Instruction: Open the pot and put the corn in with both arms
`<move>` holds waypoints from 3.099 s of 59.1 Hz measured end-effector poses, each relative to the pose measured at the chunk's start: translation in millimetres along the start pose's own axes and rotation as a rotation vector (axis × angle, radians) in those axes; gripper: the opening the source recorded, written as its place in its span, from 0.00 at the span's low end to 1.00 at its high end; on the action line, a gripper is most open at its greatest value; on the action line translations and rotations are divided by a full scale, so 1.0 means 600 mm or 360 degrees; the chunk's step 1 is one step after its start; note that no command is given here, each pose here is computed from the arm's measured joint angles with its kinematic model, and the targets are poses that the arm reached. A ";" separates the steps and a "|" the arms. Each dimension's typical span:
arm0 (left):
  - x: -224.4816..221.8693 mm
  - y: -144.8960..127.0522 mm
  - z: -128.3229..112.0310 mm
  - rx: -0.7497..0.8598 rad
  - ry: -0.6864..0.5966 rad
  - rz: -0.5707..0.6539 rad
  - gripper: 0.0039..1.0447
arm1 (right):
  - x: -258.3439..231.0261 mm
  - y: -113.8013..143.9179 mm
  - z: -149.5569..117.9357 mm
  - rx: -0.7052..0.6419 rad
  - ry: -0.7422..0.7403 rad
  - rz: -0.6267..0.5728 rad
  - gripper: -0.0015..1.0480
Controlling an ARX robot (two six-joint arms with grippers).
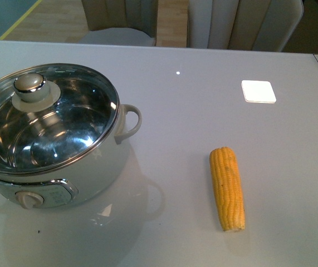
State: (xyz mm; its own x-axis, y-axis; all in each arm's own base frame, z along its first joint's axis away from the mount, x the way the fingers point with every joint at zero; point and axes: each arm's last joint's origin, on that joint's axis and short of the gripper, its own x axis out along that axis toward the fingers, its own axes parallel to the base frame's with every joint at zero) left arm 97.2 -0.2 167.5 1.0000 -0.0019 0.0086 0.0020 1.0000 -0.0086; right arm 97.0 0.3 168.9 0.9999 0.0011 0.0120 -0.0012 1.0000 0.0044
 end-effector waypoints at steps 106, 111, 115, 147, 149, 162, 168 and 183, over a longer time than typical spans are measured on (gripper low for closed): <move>0.342 -0.086 -0.143 0.0041 0.0729 -0.0099 0.94 | 0.000 0.000 0.000 0.0000 -0.0001 0.0000 0.92; 0.348 -0.086 -0.148 0.0040 0.0729 -0.0098 0.94 | 0.000 0.000 0.000 0.0000 -0.0001 0.0000 0.92; 0.353 -0.087 -0.150 0.0045 0.0725 -0.0105 0.94 | 0.000 0.000 0.000 -0.0001 -0.0001 0.0000 0.92; 0.368 -0.096 -0.167 0.0092 0.0729 -0.0124 0.57 | 0.000 0.000 0.000 -0.0001 -0.0001 0.0000 0.92; 0.368 -0.097 -0.166 0.0095 0.0727 -0.0117 0.51 | 0.000 0.000 0.000 0.0000 -0.0001 0.0000 0.92; 0.367 -0.102 -0.164 0.0104 0.0711 -0.0093 0.42 | 0.000 0.000 0.000 0.0000 -0.0001 0.0000 0.92; 0.367 -0.103 -0.161 0.0110 0.0711 -0.0080 0.42 | 0.000 0.000 0.000 0.0000 -0.0001 0.0000 0.92; 0.363 -0.104 -0.137 0.0113 0.0710 -0.0075 0.42 | 0.000 0.000 0.000 0.0000 -0.0001 0.0000 0.92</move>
State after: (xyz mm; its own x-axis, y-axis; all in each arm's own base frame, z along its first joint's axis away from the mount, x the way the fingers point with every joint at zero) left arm 315.5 -63.9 87.6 0.9048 -0.0357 -0.4244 0.0628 0.9968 0.0501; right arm 97.0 0.3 169.0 0.9999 0.0011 0.0128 -0.0012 1.0000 0.0044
